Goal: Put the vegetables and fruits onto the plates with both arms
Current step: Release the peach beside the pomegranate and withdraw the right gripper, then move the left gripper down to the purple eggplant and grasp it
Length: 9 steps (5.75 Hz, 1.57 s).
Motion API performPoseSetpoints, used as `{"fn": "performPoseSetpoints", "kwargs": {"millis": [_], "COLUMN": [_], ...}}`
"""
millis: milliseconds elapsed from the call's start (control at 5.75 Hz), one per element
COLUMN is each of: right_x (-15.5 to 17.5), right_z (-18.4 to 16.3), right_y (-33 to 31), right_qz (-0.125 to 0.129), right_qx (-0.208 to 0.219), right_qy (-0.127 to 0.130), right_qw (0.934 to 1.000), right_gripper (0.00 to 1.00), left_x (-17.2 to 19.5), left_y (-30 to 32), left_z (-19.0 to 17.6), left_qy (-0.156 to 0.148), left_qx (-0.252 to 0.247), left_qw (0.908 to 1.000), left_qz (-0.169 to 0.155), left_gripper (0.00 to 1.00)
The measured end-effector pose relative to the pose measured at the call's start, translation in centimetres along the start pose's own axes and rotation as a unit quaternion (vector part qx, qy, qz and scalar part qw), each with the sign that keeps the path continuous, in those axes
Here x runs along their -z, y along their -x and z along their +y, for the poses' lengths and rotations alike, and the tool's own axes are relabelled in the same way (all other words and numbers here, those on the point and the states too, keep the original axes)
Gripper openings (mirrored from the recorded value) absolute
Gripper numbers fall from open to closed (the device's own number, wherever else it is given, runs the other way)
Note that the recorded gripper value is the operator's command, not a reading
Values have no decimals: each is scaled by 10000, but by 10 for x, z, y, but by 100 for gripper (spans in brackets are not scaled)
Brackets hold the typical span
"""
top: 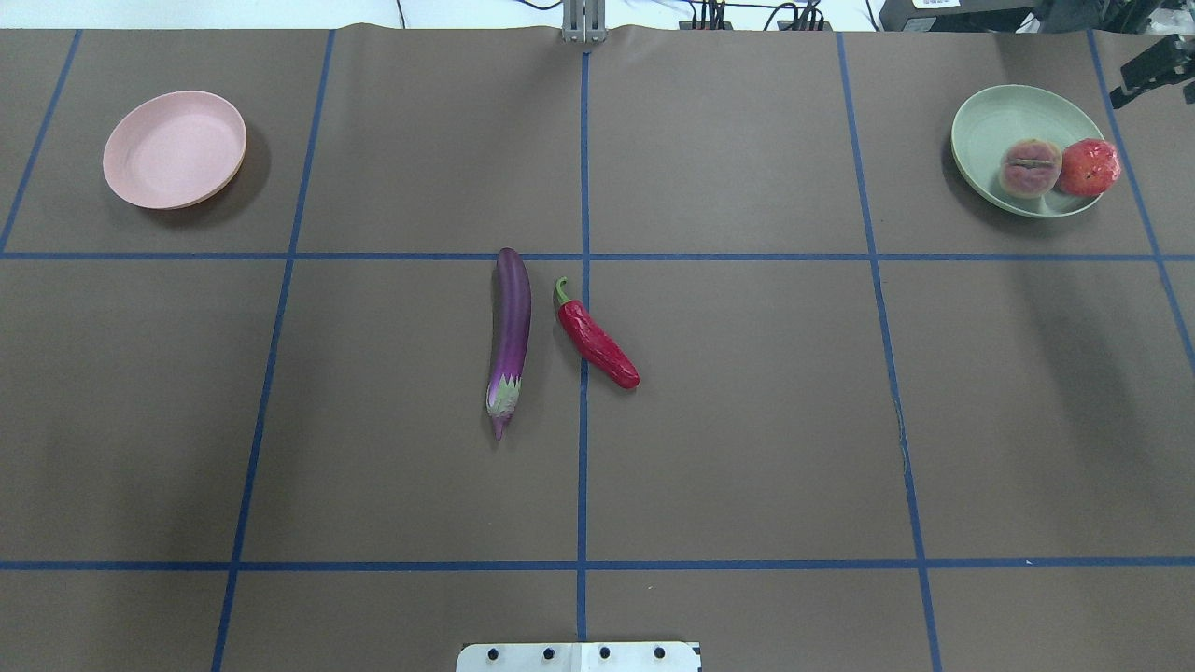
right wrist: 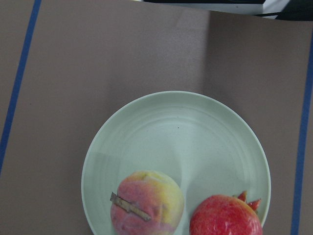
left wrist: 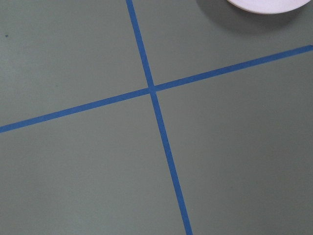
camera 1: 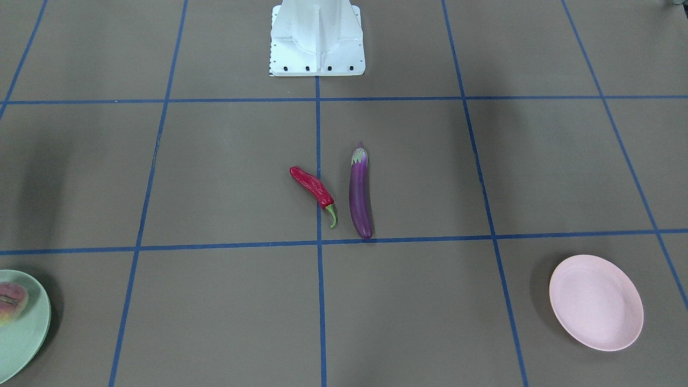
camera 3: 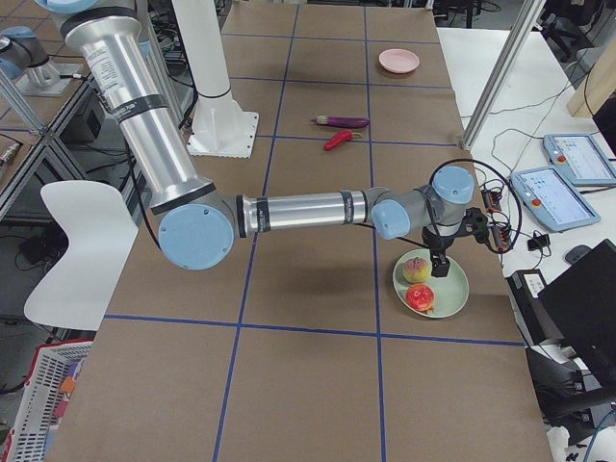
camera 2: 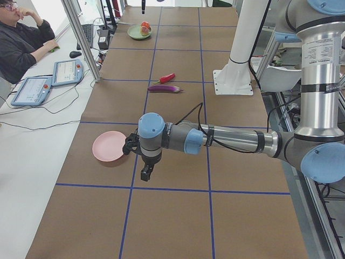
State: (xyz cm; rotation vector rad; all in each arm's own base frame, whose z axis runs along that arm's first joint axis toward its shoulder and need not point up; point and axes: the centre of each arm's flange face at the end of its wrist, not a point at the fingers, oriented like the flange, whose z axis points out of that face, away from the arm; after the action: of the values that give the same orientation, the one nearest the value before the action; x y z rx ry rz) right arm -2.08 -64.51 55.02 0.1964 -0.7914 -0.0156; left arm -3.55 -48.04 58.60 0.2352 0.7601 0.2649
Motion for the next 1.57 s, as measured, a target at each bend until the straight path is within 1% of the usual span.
{"fn": "performPoseSetpoints", "kwargs": {"millis": [174,348,522,696,870,1043,1217,1391,1565], "right_x": [19,29,33,33,33,32,32,32,31], "right_z": [56,107,143,160,165,167,168,169,169], "right_y": [-29,-52,-68,-75,-77,-79,-79,-79,-79], "right_qz": [7,42,94,139,155,157,156,153,149], "right_qx": [-60,-201,-352,-440,-474,-490,-503,-511,-515], "right_qy": [-22,26,77,108,120,127,131,133,134], "right_qw": [10000,9998,9993,9989,9987,9986,9985,9985,9985], "right_gripper": [100,100,100,100,100,100,100,100,100], "left_x": [4,10,13,5,-17,-38,-62,-87,-107], "left_y": [-16,-33,-65,-125,-225,-322,-403,-475,-532], "left_z": [-24,-56,-105,-153,-196,-218,-220,-214,-210], "left_qy": [-89,-287,-480,-490,-346,-238,-99,154,293], "left_qx": [-230,-541,-571,-28,741,964,789,844,1223], "left_qw": [9997,9981,9972,9982,9945,9919,9928,9909,9867], "left_qz": [16,21,109,350,655,799,900,1036,1032], "left_gripper": [100,100,100,100,100,100,100,100,100]}}
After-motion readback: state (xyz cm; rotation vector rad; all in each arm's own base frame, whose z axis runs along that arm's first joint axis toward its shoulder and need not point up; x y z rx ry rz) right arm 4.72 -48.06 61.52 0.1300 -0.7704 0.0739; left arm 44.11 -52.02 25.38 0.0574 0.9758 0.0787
